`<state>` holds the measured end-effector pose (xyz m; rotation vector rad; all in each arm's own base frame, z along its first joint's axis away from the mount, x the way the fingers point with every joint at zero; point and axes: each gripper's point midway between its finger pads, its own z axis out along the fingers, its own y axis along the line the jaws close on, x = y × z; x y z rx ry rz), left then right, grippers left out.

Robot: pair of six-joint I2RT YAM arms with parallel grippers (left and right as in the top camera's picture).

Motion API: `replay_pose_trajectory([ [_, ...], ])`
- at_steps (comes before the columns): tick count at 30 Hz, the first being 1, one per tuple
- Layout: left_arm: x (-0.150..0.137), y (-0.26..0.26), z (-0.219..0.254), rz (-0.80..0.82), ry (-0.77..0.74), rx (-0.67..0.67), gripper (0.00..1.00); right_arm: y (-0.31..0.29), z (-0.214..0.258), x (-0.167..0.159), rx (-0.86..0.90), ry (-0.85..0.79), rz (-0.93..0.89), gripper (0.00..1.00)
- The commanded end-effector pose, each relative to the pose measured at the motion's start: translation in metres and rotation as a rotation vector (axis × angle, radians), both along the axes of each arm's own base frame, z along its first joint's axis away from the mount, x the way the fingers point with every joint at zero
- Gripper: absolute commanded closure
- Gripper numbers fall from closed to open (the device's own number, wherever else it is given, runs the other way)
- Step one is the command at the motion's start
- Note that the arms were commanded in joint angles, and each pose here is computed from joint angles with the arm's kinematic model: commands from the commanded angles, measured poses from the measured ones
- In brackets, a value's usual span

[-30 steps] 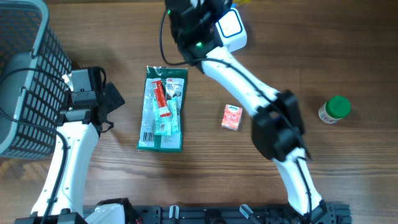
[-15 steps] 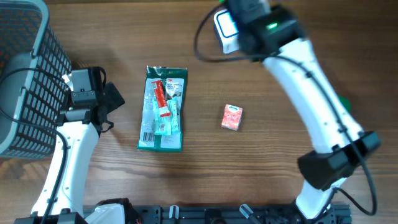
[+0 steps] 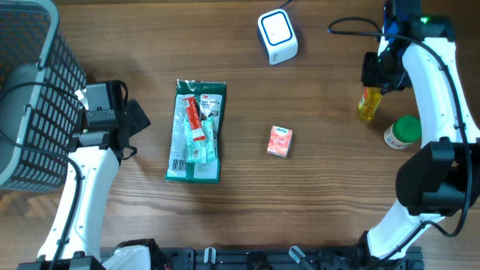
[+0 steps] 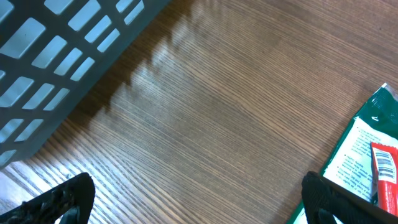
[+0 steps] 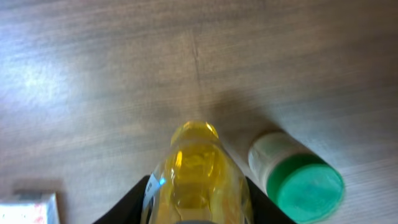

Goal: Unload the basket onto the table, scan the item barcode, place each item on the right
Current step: 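Carry the oil bottle right and set it beside the can, then reach the right gripper down to the red tissue pack and grasp it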

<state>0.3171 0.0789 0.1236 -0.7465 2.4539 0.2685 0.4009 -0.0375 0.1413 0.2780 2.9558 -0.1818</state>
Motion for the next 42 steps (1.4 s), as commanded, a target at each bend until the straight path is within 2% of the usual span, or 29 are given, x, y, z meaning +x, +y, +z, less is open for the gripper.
replay_pose_trajectory([
  [1,-0.001,0.002,-0.003,0.005,0.008,0.002,0.0,-0.008,-0.016,-0.002,0.008,-0.003,-0.04,0.74],
  [6,-0.001,0.002,-0.003,0.005,0.008,0.002,0.0,-0.028,-0.028,-0.006,-0.055,0.005,-0.077,0.75],
  [10,-0.001,0.002,-0.003,0.005,0.008,0.002,0.0,-0.028,-0.028,-0.005,-0.05,0.002,-0.085,0.65],
  [11,-0.001,0.002,-0.003,0.005,0.008,0.002,0.0,-0.028,-0.028,-0.005,-0.051,0.002,-0.084,0.4],
  [12,-0.001,0.002,-0.003,0.005,0.008,0.002,0.0,-0.028,-0.028,-0.005,-0.05,0.002,-0.085,0.3],
  [15,-0.001,0.002,-0.003,0.005,0.008,0.002,0.0,-0.028,-0.028,-0.006,-0.05,0.003,-0.085,0.28],
  [17,-0.001,0.002,-0.003,0.005,0.008,0.002,0.0,-0.028,-0.028,-0.006,-0.05,0.005,-0.084,0.17],
  [22,-0.001,0.002,-0.003,0.005,0.008,0.002,0.0,-0.03,-0.02,0.0,-0.063,-0.024,-0.071,0.17],
  [27,-0.001,0.002,-0.003,0.005,0.008,0.002,0.0,-0.015,0.037,0.02,-0.056,-0.178,-0.019,0.16],
  [31,-0.001,0.002,-0.003,0.005,0.008,0.002,0.0,0.041,0.067,0.028,0.104,-0.279,0.095,0.16],
  [34,-0.001,0.002,-0.003,0.005,0.008,0.002,0.0,0.096,0.065,0.022,0.257,-0.263,0.204,0.16],
  [37,-0.001,0.002,-0.003,0.005,0.008,0.002,0.0,0.135,0.053,0.01,0.315,-0.216,0.266,0.16],
  [42,-0.001,0.002,-0.003,0.005,0.008,0.002,0.0,0.179,0.009,-0.022,0.351,-0.089,0.212,0.16],
])
